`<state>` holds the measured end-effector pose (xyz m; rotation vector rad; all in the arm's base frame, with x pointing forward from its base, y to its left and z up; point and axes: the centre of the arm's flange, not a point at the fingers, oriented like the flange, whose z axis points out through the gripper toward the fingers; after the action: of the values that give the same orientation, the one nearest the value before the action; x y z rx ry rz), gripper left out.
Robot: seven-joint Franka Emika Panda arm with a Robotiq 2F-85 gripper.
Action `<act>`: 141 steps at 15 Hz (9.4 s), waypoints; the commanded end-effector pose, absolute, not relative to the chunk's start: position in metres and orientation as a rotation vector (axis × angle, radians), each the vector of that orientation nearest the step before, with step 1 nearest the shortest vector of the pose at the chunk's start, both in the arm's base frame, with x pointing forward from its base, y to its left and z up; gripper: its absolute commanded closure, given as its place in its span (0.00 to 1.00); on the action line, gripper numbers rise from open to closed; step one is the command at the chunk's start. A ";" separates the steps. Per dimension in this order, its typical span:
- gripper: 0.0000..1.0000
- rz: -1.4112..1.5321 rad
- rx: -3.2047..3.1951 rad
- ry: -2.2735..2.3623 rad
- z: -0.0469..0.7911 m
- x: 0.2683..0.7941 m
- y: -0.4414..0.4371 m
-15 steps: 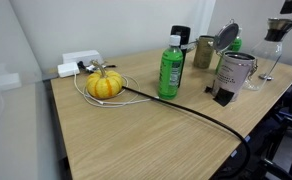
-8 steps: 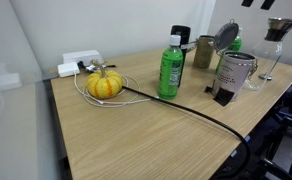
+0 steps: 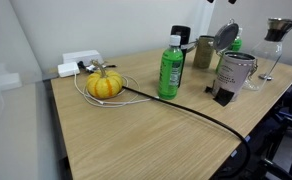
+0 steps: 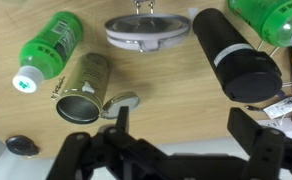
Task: Move the pumpkin to the right
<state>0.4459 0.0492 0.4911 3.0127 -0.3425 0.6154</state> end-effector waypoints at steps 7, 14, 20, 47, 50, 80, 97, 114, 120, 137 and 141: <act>0.00 0.640 3.008 -0.332 0.479 0.494 0.072; 0.00 0.650 3.007 -0.333 0.480 0.495 0.074; 0.00 0.715 3.011 -0.273 0.487 0.504 0.102; 0.00 0.873 3.145 0.408 0.417 0.565 0.316; 0.00 0.882 3.144 0.411 0.419 0.565 0.318; 0.36 0.664 2.897 0.881 0.294 0.601 0.369; 0.96 0.708 2.946 0.739 0.303 0.617 0.367; 0.96 1.121 2.668 0.043 0.382 0.701 0.312; 0.96 1.066 2.582 -0.202 0.371 0.715 0.307; 0.96 0.977 2.594 -0.267 0.367 0.705 0.309; 0.96 0.953 2.568 -0.351 0.391 0.707 0.300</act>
<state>0.7056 0.3062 0.3694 2.5849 -0.2885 0.9650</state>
